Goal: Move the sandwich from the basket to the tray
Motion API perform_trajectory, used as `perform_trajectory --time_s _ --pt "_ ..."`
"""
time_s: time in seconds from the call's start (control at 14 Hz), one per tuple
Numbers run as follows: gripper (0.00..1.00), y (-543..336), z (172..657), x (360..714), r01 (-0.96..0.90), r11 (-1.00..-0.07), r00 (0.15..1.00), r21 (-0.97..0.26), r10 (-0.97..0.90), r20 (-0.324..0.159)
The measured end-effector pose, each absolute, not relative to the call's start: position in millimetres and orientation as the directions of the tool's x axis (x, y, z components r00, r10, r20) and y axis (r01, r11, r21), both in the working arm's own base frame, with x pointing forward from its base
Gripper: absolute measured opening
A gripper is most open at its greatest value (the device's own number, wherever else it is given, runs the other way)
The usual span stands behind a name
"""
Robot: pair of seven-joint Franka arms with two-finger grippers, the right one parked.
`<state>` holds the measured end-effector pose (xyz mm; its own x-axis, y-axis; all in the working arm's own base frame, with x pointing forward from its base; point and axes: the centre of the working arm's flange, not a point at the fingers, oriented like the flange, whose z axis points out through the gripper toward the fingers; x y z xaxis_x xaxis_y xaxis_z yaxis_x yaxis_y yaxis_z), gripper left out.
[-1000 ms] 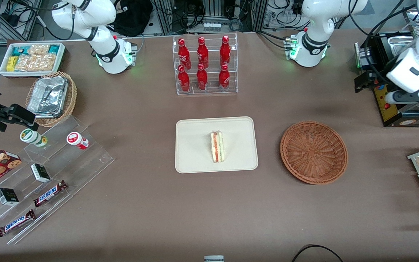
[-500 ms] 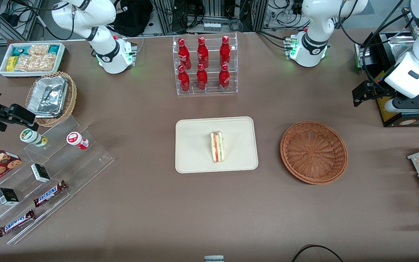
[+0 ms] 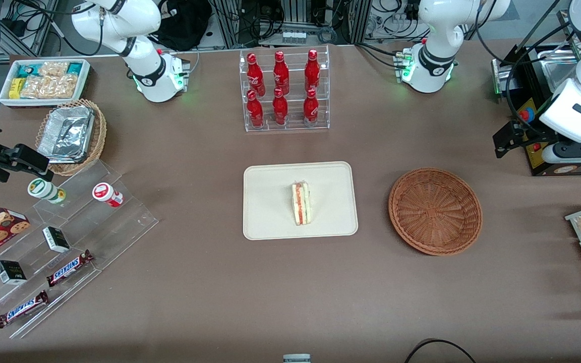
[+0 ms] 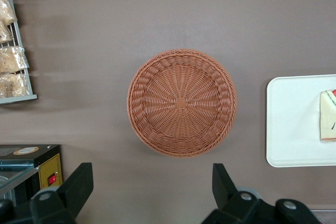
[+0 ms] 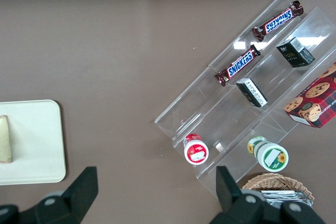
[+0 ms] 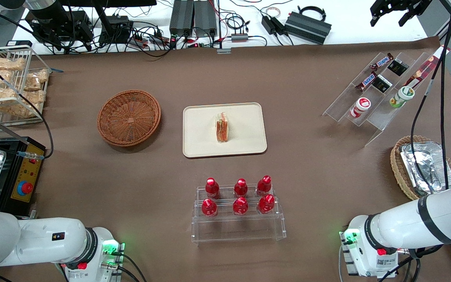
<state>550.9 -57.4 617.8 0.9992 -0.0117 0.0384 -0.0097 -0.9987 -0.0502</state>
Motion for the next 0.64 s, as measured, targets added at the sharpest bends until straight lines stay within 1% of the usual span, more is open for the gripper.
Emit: perform_trajectory --time_s 0.43,0.57,0.64 --pt "1.0 -47.2 616.0 547.5 0.041 -0.998 0.999 -0.04 0.041 -0.001" --pt "1.0 -41.9 616.8 544.4 0.055 -0.998 0.998 -0.036 0.056 -0.024" --pt "1.0 -40.1 620.6 542.8 0.058 -0.998 0.998 -0.036 0.059 -0.026"
